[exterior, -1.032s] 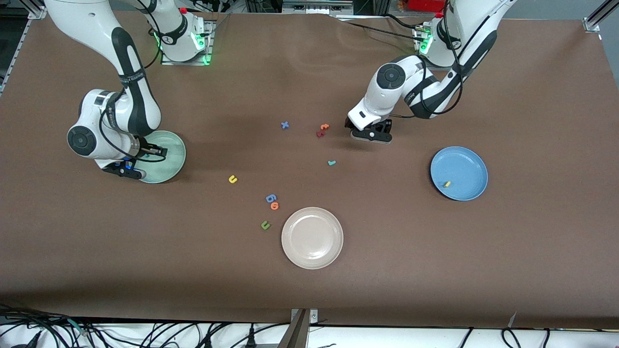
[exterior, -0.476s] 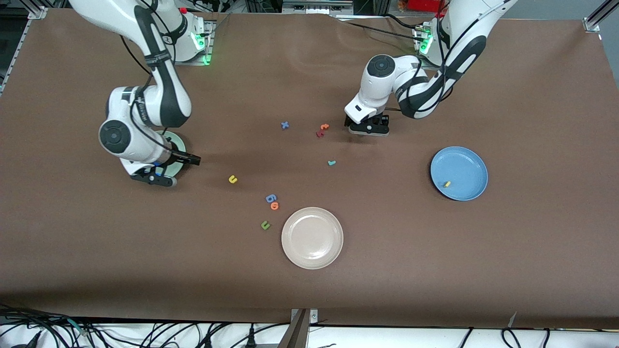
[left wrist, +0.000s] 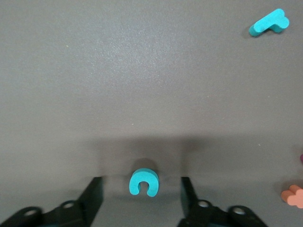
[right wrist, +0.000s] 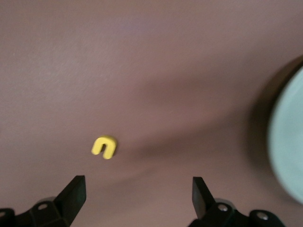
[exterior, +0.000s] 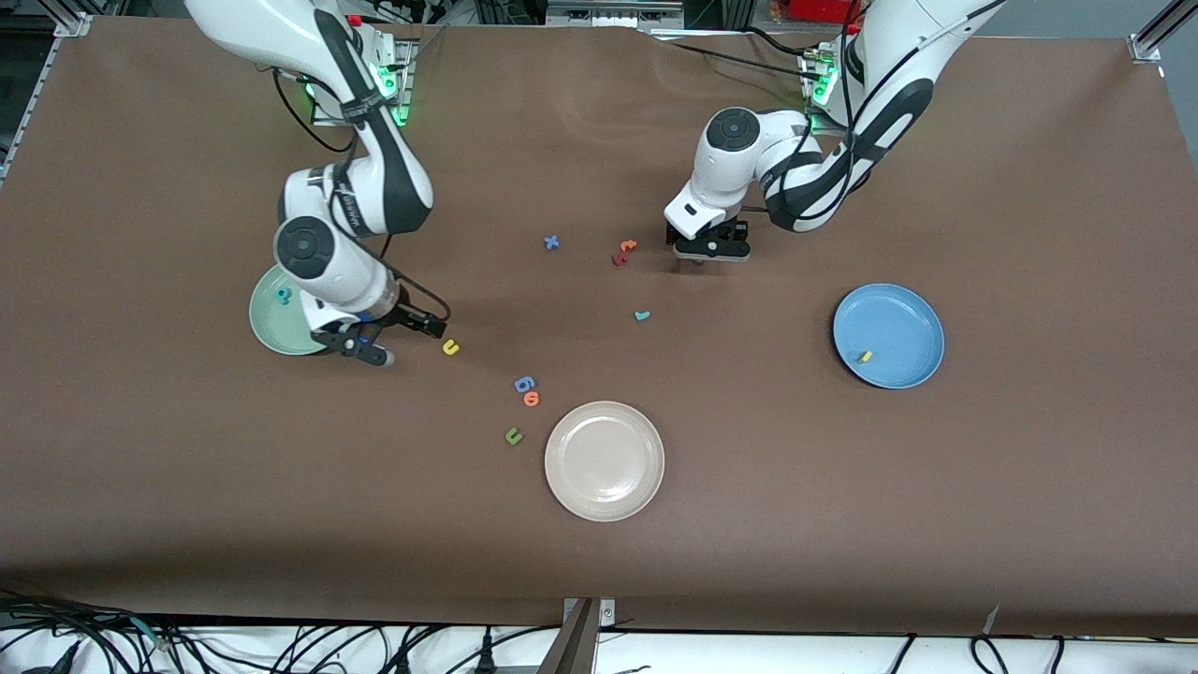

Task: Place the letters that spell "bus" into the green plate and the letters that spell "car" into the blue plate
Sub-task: 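Grasp the yellow n with the right gripper while the left gripper lifts the teal c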

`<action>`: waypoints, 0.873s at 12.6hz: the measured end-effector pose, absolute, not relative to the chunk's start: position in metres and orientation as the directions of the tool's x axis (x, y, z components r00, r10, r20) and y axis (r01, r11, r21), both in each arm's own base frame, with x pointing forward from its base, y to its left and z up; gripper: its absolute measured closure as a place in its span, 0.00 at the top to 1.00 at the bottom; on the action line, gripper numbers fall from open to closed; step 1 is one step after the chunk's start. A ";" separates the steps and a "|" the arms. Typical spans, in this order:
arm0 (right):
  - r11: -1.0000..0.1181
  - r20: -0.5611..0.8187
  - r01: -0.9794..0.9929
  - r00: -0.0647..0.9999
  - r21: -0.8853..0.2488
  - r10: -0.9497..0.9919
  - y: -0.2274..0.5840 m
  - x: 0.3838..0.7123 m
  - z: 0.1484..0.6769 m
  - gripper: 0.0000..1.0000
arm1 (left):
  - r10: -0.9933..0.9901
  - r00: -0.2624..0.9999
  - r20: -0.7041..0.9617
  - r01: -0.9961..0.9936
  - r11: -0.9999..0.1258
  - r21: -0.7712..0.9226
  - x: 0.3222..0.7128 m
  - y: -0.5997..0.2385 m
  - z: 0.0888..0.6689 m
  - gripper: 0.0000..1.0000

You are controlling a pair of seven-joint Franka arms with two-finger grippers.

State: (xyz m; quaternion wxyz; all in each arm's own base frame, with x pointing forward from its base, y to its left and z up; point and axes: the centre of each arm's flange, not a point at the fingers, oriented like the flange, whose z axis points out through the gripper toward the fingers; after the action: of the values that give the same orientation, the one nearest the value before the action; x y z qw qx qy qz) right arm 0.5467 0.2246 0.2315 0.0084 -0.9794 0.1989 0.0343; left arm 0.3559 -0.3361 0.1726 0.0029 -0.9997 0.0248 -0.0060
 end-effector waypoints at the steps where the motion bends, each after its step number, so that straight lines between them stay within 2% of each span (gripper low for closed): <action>1: -0.918 -0.061 -0.398 0.916 -0.006 -0.397 0.234 0.545 0.222 1.00 | -0.049 0.999 0.012 -0.048 -0.999 -0.006 0.356 -0.336 0.173 0.67; 3: -0.916 -0.028 -0.402 0.915 -0.014 -0.402 0.243 0.544 0.203 1.00 | -0.047 0.999 0.012 -0.047 -0.999 -0.006 0.356 -0.336 0.173 0.56; 6: -0.900 -0.008 -0.437 0.900 -0.012 -0.437 0.244 0.549 0.185 0.99 | -0.045 0.999 0.013 -0.045 -0.999 -0.005 0.357 -0.336 0.173 0.50; 11: -0.864 0.013 -0.501 0.865 -0.044 -0.502 0.257 0.557 0.196 0.99 | -0.043 0.999 0.006 -0.043 -0.999 -0.002 0.357 -0.337 0.171 0.39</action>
State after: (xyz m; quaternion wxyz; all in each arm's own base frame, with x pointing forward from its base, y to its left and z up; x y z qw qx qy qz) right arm 0.5574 0.2567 0.1955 0.0196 -0.9654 0.2596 -0.0118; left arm 0.3573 -0.3365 0.1706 0.0009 -0.9998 0.0214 -0.0032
